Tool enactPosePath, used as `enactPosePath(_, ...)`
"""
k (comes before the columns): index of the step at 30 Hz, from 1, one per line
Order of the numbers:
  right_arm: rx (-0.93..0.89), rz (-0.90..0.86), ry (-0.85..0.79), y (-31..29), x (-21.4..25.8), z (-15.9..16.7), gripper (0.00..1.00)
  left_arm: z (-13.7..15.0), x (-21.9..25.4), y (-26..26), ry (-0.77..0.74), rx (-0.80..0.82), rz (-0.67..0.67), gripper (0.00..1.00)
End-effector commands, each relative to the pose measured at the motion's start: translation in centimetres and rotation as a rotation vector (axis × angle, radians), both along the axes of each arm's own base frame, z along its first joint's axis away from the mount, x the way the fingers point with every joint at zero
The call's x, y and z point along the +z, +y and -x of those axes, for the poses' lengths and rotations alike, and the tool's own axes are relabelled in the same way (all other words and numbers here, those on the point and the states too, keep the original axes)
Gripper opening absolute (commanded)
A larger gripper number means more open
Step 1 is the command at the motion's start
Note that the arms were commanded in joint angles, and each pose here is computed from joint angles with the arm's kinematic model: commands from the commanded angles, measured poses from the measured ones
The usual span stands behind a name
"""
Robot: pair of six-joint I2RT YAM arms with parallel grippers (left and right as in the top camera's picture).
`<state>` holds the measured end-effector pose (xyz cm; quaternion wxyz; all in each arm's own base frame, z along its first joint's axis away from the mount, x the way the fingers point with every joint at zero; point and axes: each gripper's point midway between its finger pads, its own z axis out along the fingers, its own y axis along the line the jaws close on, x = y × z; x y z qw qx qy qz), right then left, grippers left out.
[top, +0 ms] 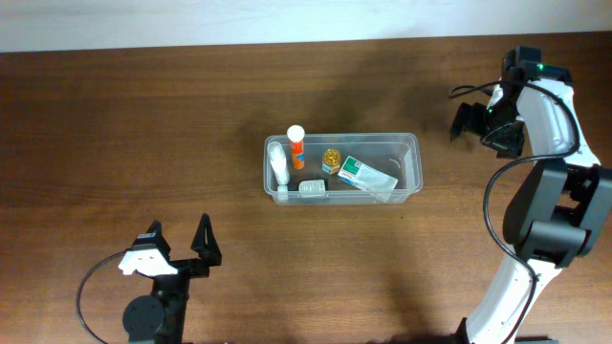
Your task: Pack container
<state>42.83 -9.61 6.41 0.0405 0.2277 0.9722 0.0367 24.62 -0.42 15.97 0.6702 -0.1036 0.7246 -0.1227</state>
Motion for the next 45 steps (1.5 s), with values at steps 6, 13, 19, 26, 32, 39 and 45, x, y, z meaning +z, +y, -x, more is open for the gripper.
enactPosePath(6, -0.009, 0.011, -0.01, -0.4, 0.5, 0.0, 0.98, 0.0, -0.1, -0.1, -0.002, -0.005, 0.011, 1.0)
enactPosePath(13, -0.008, 0.012, -0.01, -0.4, 0.5, 0.0, 0.98, 0.0, -0.1, -0.1, -0.002, -0.005, 0.011, 0.99)
enactPosePath(19, -0.009, 0.011, -0.01, -0.4, 0.5, 0.0, 0.98, 0.0, -0.1, -0.1, -0.002, -0.005, 0.011, 0.99)
enactPosePath(26, -0.008, 0.011, -0.01, -0.4, 0.5, 0.0, 0.98, 0.0, -0.1, -0.1, -0.002, -0.005, 0.011, 0.99)
enactPosePath(32, -0.009, 0.011, -0.01, -0.4, 0.5, 0.0, 0.98, 0.0, -0.1, -0.1, -0.002, -0.005, 0.011, 0.99)
enactPosePath(39, -0.002, 0.017, -0.034, -0.2, 1.6, -0.1, 0.98, 0.0, -0.1, -0.1, -0.002, -0.005, 0.01, 0.99)
enactPosePath(45, 0.052, 0.047, -0.17, 2.2, 7.4, -0.7, 0.98, 0.0, -0.1, -0.1, -0.002, -0.005, 0.01, 0.99)
